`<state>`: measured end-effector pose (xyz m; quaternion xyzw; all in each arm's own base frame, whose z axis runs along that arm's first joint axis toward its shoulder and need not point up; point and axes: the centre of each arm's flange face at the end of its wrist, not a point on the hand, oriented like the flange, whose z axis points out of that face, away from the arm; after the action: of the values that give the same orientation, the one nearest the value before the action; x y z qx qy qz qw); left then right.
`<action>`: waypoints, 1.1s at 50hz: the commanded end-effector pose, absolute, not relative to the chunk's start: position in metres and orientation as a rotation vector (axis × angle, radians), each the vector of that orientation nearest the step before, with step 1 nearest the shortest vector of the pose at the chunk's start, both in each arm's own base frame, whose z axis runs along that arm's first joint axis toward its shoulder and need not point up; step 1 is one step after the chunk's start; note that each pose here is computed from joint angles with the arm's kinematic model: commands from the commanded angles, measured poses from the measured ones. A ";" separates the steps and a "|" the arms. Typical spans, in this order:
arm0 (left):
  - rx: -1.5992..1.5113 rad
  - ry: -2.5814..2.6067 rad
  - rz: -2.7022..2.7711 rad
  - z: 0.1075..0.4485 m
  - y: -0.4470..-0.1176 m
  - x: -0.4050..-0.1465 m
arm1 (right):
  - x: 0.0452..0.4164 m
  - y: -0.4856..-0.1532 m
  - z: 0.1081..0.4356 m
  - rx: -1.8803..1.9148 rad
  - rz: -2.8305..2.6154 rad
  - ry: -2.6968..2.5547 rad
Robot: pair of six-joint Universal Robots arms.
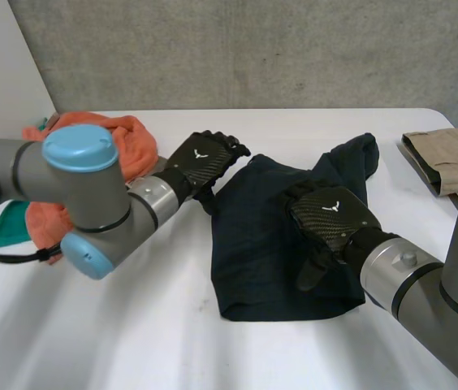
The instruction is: Fold the laundry.
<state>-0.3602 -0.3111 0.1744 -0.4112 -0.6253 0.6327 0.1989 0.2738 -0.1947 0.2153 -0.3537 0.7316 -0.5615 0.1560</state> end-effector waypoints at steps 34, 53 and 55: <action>-0.886 -1.214 2.189 0.338 -0.321 -0.402 | 0.251 -0.231 0.223 -0.918 -1.772 2.142; -1.237 -1.426 1.331 0.199 -0.182 -0.377 | 0.186 -0.312 0.240 -0.708 -2.100 2.264; -1.276 -1.431 1.384 0.203 -0.179 -0.366 | 0.190 -0.314 0.237 -0.804 -2.084 2.244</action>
<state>-0.3914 -0.1902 0.2144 -0.4723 -0.5568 0.5392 0.4198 0.1919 -0.3033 0.2416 -0.2149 0.7151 -0.6652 -0.0016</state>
